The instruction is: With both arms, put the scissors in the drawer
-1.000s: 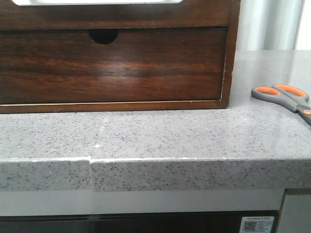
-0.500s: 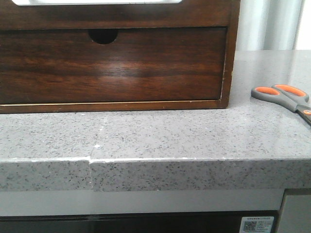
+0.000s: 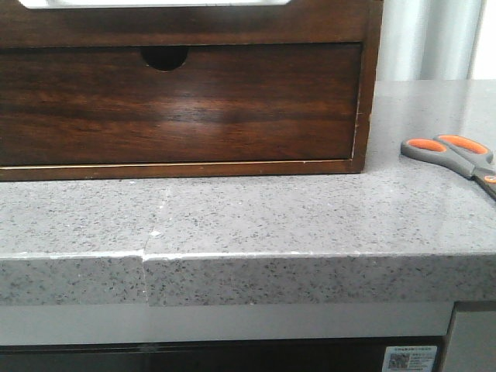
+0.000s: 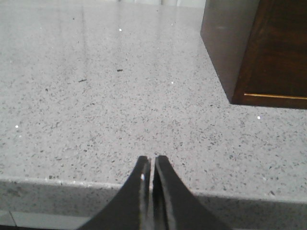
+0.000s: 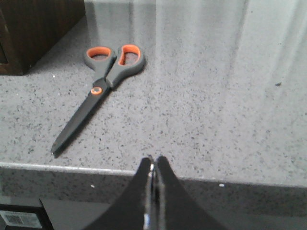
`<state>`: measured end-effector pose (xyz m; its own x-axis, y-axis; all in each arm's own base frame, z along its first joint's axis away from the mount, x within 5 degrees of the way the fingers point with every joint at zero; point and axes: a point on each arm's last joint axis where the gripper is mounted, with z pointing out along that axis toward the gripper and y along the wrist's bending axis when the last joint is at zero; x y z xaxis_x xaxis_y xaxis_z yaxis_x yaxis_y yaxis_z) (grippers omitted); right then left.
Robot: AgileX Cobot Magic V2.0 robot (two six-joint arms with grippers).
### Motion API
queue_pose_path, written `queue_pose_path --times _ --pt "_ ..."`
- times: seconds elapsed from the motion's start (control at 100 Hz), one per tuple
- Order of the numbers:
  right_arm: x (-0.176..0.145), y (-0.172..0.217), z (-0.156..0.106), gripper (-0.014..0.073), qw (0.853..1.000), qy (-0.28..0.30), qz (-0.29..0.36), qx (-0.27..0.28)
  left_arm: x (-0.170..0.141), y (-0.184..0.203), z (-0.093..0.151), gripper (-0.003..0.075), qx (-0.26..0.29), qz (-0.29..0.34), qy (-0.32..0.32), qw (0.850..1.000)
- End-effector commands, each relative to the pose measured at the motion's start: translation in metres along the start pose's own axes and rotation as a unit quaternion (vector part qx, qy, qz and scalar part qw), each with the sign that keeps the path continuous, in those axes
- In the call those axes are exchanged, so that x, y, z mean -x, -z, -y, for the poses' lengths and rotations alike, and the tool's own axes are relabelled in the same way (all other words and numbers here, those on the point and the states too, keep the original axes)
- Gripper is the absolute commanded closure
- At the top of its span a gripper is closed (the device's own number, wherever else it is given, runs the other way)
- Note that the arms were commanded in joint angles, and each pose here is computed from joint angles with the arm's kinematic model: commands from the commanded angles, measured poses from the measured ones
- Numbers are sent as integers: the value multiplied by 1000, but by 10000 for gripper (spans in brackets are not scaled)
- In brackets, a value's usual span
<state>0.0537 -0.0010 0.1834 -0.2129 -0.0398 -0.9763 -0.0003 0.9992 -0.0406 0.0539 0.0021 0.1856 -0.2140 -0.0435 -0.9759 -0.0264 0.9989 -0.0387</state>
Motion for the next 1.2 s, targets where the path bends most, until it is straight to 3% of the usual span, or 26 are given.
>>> queue_pose_path --times 0.0,0.33,0.63,1.07,1.19 --pt "2 -1 -1 657 998 -2 55 2 4 0 1 742 -10 54 -1 998" --pt "5 -1 -1 657 997 -10 72 4 11 2 2 742 -16 94 -2 995" --pt "18 2 -1 657 990 -16 142 4 15 2 3 742 -19 116 0 993" --pt "34 8 0 657 978 -16 208 3 33 9 6 742 -34 219 1 975" --pt "45 13 1 657 979 -52 198 9 42 13 6 742 -36 241 1 970"
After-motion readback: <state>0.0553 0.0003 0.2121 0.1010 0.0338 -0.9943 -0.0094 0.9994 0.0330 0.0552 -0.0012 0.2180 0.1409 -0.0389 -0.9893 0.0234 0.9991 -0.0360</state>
